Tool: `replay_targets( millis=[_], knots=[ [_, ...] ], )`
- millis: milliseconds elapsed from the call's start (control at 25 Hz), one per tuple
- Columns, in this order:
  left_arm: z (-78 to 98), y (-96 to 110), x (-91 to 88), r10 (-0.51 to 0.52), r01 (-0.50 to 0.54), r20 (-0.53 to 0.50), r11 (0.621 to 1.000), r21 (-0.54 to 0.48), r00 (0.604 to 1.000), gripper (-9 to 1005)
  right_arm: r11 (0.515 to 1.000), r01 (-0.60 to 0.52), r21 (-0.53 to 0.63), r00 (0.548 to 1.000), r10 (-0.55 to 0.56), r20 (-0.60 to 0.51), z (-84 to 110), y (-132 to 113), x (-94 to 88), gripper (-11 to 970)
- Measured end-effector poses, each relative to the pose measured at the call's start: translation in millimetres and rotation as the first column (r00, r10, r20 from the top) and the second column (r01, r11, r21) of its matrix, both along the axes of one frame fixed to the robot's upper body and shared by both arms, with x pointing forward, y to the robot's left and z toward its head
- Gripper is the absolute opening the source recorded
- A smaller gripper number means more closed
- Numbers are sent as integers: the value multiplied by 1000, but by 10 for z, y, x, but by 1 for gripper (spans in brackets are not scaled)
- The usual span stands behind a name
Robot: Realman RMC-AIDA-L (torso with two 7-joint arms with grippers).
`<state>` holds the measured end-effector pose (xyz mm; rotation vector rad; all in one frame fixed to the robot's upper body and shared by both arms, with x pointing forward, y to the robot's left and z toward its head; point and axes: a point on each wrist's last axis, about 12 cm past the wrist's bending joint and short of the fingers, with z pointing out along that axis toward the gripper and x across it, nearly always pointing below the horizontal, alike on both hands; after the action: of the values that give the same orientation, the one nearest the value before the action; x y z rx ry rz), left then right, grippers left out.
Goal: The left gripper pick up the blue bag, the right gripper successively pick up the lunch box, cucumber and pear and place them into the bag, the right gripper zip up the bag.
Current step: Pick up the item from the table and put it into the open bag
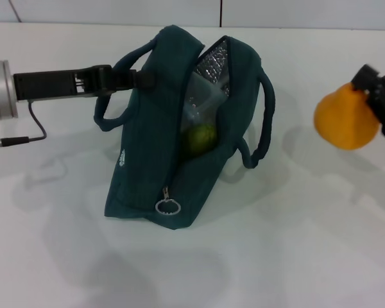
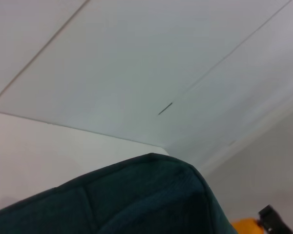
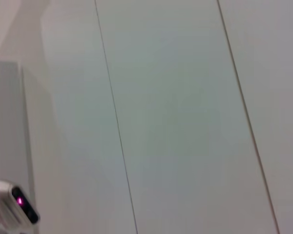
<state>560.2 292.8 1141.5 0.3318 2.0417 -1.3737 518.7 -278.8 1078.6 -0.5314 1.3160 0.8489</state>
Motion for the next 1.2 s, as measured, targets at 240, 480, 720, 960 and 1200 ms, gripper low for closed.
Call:
replay_targets(
  millis=[240,480,720,960,1200],
  knots=[
    [57,-74,-2,-44,44,-17,998,-37,999,56,996,-60,62,997,56,57,193,-62,26,41],
    [145,-108,-4,-65,64,-12,993,-96,998,56,977,-191,92,973,177,147,454,149,135,45],
    [179,-92,7,-56,54,-11,991,-126,998,57,943,-327,53,937,317,146,555,543,279,48],
    [192,-125,29,-64,63,-9,991,-121,998,57,920,-389,-37,917,391,80,530,877,412,52],
    [190,-134,31,-66,65,-9,991,-119,998,57,898,-425,-111,901,431,36,504,1111,483,55]
  ],
)
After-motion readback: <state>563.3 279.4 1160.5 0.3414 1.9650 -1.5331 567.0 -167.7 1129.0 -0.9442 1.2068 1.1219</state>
